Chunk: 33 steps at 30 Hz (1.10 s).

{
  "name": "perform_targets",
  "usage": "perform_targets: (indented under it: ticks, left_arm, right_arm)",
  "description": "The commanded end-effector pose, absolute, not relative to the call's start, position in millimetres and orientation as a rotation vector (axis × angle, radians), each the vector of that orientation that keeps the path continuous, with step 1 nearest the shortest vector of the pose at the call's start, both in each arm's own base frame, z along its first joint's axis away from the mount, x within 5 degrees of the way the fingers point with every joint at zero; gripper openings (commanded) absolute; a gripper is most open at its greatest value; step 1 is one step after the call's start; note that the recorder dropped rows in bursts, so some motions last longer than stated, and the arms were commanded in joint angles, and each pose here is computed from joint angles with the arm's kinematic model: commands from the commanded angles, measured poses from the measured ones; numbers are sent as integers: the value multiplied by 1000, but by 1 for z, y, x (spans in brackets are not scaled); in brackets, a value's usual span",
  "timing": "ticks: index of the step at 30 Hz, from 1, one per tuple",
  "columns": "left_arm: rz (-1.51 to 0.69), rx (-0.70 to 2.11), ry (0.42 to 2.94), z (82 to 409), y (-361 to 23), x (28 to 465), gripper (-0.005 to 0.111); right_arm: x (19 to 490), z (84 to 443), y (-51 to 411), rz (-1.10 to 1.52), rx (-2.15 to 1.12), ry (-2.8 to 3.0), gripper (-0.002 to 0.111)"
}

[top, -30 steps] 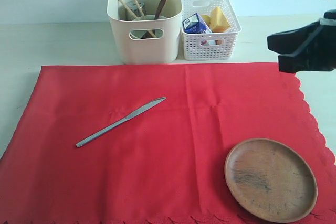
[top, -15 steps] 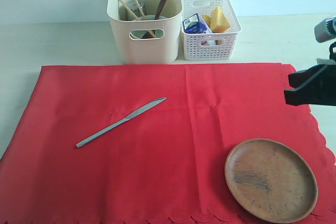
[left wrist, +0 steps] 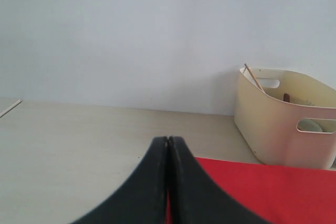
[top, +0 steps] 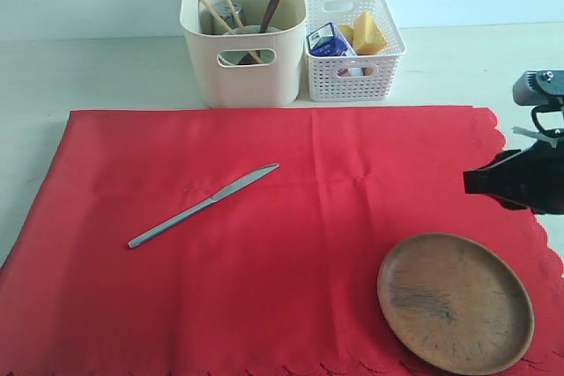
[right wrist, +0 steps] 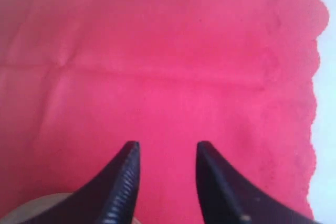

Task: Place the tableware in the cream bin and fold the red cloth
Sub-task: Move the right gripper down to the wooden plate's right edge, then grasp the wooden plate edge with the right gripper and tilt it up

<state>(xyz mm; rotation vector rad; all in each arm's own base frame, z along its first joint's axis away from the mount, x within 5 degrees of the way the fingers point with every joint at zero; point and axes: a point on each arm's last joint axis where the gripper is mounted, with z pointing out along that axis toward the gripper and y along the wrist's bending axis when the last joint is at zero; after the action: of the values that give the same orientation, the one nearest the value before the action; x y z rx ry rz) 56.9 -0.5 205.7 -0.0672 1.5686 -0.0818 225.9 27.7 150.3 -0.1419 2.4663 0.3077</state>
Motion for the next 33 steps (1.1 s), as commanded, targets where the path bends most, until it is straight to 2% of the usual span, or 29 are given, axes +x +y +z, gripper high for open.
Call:
perform_targets:
  ticks: [1, 4, 18, 33]
  left_arm:
    - [-86, -70, 1563, 206, -1, 56, 3]
    - [-86, -70, 1563, 206, -1, 56, 3]
    - [-86, -70, 1563, 206, -1, 56, 3]
    - [-86, -70, 1563, 206, -1, 56, 3]
  right_arm:
    - [219, 135, 26, 301, -142, 2537, 54]
    - [213, 130, 26, 290, -187, 2564, 58]
    - [190, 137, 26, 303, -160, 2531, 58]
    - [173, 124, 29, 372, -123, 2602, 58]
